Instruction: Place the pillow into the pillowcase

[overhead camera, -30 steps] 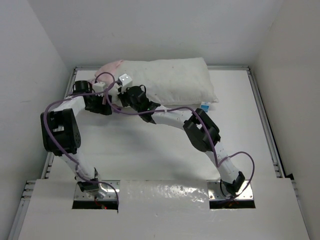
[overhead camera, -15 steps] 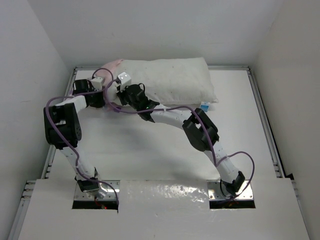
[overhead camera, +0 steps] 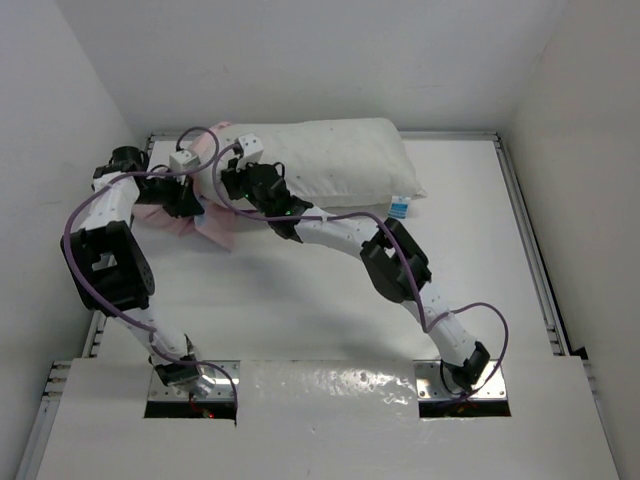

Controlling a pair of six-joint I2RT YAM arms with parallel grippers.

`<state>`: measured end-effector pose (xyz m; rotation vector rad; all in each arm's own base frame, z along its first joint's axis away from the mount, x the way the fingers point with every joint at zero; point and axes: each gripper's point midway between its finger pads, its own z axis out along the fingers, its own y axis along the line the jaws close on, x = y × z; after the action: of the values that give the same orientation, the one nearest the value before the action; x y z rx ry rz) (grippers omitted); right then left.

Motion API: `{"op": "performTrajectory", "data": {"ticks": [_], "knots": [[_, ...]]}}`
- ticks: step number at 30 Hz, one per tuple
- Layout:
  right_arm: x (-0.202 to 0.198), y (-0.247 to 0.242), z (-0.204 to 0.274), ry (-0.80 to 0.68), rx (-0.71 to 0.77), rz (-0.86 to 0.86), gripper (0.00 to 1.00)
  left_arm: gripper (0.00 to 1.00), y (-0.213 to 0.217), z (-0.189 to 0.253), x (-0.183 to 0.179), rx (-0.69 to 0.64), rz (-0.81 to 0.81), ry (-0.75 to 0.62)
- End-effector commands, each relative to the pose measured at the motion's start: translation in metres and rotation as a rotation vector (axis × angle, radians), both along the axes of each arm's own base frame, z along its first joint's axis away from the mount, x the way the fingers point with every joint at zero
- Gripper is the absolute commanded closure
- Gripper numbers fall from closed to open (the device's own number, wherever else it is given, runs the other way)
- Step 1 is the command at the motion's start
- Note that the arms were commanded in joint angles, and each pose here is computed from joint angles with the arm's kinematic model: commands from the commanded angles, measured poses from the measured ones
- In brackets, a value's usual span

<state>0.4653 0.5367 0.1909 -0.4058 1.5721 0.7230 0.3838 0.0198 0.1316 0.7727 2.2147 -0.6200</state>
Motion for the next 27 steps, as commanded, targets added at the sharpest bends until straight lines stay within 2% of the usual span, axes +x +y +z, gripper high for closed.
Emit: {"op": "performTrajectory", "data": {"ticks": [1,3,6,7,13,15,16,21,25,26,27], "knots": [[0.010,0.003,0.020,0.019,0.166,-0.052,1.00,1.00,-0.035,0.034,-0.044,-0.120,-0.177,0.002],[0.003,0.007,0.006,0.052,0.159,-0.061,1.00,1.00,-0.045,0.042,-0.048,-0.126,-0.231,-0.024],[0.000,0.012,-0.019,0.090,0.124,-0.102,1.00,1.00,-0.068,0.050,-0.055,-0.101,-0.304,0.014],[0.004,0.015,-0.012,0.089,0.141,-0.124,1.00,1.00,-0.082,0.056,-0.053,-0.086,-0.352,0.003],[0.011,-0.006,-0.084,0.295,0.118,-0.245,1.00,1.00,-0.111,0.102,-0.040,-0.156,-0.367,-0.061],[0.005,-0.005,-0.068,0.294,0.180,-0.191,1.00,1.00,-0.111,0.111,-0.040,-0.144,-0.365,-0.080],[-0.002,-0.006,-0.078,0.305,0.165,-0.173,1.00,1.00,-0.112,0.108,-0.041,-0.115,-0.370,-0.075],[-0.008,0.009,-0.075,0.338,0.222,-0.106,1.00,1.00,-0.137,0.076,-0.062,-0.099,-0.433,0.052],[-0.020,0.013,-0.077,0.350,0.222,-0.039,1.00,1.00,-0.135,0.081,-0.062,-0.084,-0.421,0.044],[-0.021,0.012,-0.074,0.344,0.230,-0.029,1.00,0.99,-0.135,0.082,-0.061,-0.074,-0.417,0.043],[-0.028,0.008,-0.087,0.360,0.205,-0.013,1.00,0.93,-0.132,0.083,-0.059,-0.061,-0.408,0.042]]}}
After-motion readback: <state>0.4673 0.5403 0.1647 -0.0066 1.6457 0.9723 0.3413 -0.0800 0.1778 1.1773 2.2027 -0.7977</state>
